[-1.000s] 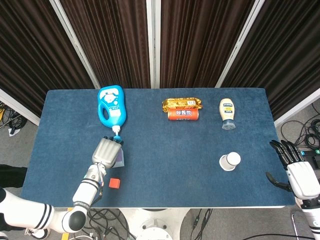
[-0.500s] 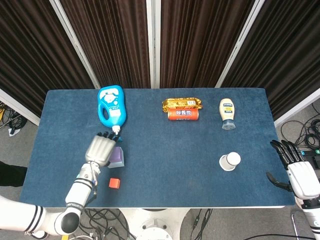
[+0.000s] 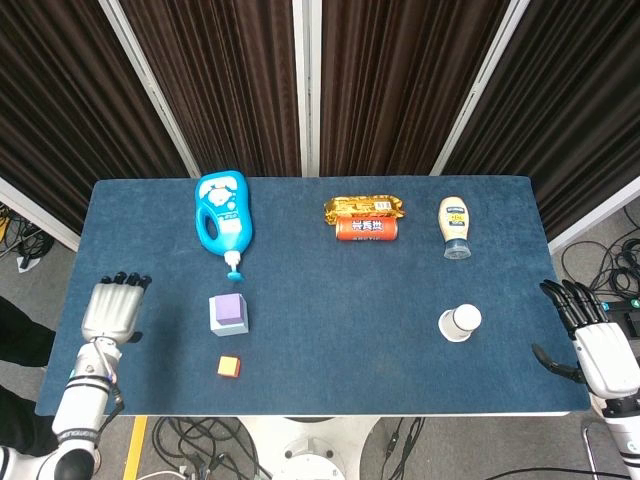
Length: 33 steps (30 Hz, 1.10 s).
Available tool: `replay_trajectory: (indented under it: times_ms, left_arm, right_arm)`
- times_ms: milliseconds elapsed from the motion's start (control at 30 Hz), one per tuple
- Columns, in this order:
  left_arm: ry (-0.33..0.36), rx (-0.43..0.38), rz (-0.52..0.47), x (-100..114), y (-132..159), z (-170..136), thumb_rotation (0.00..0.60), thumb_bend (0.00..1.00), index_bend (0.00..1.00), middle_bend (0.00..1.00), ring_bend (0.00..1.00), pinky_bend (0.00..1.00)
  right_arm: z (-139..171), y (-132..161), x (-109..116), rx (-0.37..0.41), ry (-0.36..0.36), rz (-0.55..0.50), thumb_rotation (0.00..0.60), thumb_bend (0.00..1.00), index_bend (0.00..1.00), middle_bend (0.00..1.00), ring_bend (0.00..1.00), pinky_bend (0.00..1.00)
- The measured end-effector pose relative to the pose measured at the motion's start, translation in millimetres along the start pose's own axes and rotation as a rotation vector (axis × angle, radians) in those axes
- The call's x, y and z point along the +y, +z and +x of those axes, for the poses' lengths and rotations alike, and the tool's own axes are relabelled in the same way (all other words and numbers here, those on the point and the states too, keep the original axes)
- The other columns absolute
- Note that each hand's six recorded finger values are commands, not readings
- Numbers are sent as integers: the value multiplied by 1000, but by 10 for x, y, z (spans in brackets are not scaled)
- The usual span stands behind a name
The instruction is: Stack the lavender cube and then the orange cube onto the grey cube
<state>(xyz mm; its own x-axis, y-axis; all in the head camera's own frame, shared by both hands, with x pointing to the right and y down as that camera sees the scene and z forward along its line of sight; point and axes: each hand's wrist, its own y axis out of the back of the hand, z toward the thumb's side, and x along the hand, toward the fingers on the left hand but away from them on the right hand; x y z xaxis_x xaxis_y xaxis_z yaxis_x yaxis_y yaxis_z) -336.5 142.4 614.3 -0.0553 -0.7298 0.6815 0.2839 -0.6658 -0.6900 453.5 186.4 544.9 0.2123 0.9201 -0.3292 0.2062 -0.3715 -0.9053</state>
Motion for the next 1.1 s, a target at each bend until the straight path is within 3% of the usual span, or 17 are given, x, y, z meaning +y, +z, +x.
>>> replay_trajectory:
  times_ms: [100,233,367,467,533,800,1100]
  left_arm:
    - [8,-76,0,-81,46,-45,600,160,483,507,365,437]
    - [11,-247,19,-198,211,-121,600,160,503,519,382,461]
    - [-41,-440,34,-446,374,-280,600,160,504,523,384,464]
    - [-66,-522,31,-627,438,-402,600,160,498,524,384,465]
    - [-55,-555,20,-700,497,-464,600,160,493,524,384,464]
    - [145,-670,22,-836,862,-615,600,160,473,524,384,465]
    - [237,-662,-17,-820,1075,-520,600,161,456,514,384,464]
  right_arm:
    - [-4,5,-20,0,6,3,600,202,31,81,0,0]
    - [-6,8,-27,0,9,3,600,202,32,81,0,0]
    - [-9,1,-20,-1,9,0,600,202,32,81,0,0]
    - [-13,-1,-20,-2,10,-1,600,202,31,81,0,0]
    - [-12,1,-23,-2,11,0,600,201,31,81,0,0]
    - [-18,-2,-39,-3,18,1,600,201,32,81,0,0]
    - [-17,-5,-61,-4,23,5,600,202,31,81,0,0]
